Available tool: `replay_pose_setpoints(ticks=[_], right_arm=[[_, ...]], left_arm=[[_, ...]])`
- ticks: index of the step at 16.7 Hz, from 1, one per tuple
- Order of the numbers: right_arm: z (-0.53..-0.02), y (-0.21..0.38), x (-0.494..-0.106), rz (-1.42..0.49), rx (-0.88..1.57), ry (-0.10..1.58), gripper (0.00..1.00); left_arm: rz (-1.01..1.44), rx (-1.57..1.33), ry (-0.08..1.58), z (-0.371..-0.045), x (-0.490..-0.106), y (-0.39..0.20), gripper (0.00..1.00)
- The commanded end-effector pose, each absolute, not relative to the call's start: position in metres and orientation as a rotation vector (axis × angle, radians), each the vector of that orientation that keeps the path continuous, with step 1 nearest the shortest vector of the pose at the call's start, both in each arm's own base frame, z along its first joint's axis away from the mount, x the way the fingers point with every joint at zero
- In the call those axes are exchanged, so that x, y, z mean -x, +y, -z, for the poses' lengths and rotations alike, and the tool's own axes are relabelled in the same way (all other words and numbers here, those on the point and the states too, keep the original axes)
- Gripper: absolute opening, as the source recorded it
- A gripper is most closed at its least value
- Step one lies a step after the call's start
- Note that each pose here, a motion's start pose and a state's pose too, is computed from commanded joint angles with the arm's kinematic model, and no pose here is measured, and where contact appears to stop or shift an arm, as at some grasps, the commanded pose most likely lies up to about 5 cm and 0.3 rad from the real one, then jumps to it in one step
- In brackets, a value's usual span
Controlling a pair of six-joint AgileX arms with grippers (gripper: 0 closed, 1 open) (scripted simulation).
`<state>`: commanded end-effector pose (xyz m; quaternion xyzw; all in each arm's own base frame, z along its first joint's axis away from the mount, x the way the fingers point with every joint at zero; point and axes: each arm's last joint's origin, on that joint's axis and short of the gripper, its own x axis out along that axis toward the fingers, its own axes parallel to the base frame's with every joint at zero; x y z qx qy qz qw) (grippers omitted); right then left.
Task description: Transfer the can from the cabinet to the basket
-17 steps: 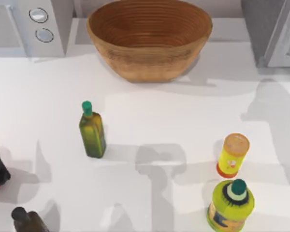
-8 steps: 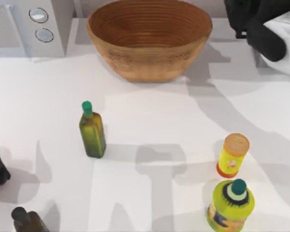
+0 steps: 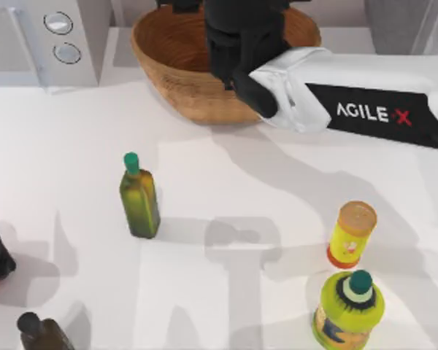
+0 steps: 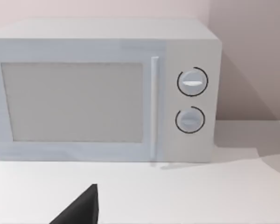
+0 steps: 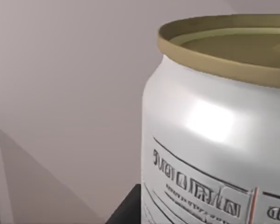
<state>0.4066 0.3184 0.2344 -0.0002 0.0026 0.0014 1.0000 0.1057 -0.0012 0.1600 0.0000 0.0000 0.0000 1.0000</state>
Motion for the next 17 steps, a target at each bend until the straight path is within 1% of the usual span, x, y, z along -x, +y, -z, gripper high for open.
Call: replay_pose_setpoints(ticks=[7, 12, 16, 17], right_arm=[[-0.227, 0.319, -0.409, -0.001, 0.008, 0.017, 0.00], [-0.222, 0.321, -0.428, -0.003, 0.001, 0.007, 0.00], [-0.222, 0.321, -0.430, -0.003, 0.000, 0.005, 0.00], [-0.222, 0.321, -0.430, -0.003, 0.000, 0.005, 0.08]], left_arm=[[0.000, 0.000, 0.000, -0.160, -0.106, -0.001, 1.00], [0.000, 0.000, 0.000, -0.160, -0.106, -0.001, 1.00], [0.000, 0.000, 0.000, -0.160, -0.106, -0.001, 1.00], [0.000, 0.000, 0.000, -0.160, -0.106, -0.001, 1.00]])
